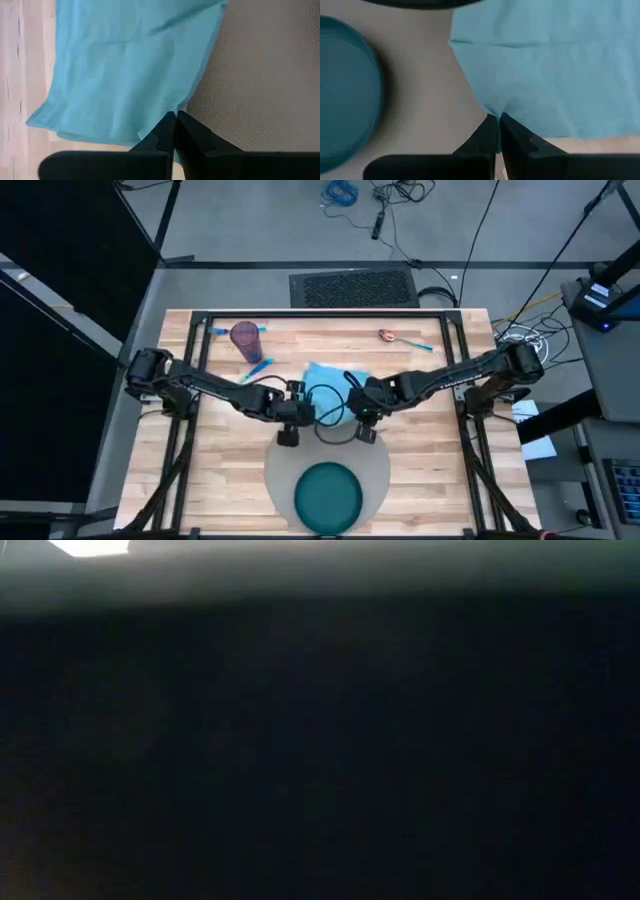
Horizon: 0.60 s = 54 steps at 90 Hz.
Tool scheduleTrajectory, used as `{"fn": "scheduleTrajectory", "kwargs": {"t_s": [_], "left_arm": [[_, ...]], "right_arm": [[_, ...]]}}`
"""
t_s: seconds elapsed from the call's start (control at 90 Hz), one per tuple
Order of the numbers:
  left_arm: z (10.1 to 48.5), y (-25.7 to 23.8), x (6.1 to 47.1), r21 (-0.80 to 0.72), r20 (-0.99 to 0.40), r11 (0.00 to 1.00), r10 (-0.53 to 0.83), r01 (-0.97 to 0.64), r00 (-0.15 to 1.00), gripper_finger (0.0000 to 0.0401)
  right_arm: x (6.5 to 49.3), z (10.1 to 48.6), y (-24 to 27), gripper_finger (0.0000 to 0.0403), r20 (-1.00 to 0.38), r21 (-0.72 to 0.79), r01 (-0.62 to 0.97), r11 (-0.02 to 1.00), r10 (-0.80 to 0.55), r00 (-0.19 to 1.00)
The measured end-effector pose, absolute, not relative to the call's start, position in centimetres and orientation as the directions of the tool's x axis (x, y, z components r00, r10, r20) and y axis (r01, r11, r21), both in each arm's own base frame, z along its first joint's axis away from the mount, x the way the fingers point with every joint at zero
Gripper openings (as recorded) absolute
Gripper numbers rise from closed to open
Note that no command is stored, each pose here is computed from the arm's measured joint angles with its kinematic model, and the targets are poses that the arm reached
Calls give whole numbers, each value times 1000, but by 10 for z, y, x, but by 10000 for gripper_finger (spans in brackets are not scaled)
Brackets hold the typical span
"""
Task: Set table place
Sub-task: Fold the blue napkin
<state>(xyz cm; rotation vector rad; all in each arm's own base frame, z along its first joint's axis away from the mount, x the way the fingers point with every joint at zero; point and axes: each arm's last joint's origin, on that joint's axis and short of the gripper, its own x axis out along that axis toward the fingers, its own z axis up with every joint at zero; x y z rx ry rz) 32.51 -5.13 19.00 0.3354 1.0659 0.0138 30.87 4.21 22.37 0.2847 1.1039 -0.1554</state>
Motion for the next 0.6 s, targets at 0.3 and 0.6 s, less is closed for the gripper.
{"fn": "scheduleTrajectory", "kwargs": {"t_s": [0.3, 0.6], "left_arm": [[190, -51, 325, 274, -857, 949, 168, 154, 488, 0], [192, -49, 329, 287, -835, 948, 178, 135, 520, 0]], "right_arm": [[314, 227, 42, 1, -867, 181, 166, 969, 77, 493], [324, 231, 27, 0, -815, 196, 87, 977, 113, 569]]}}
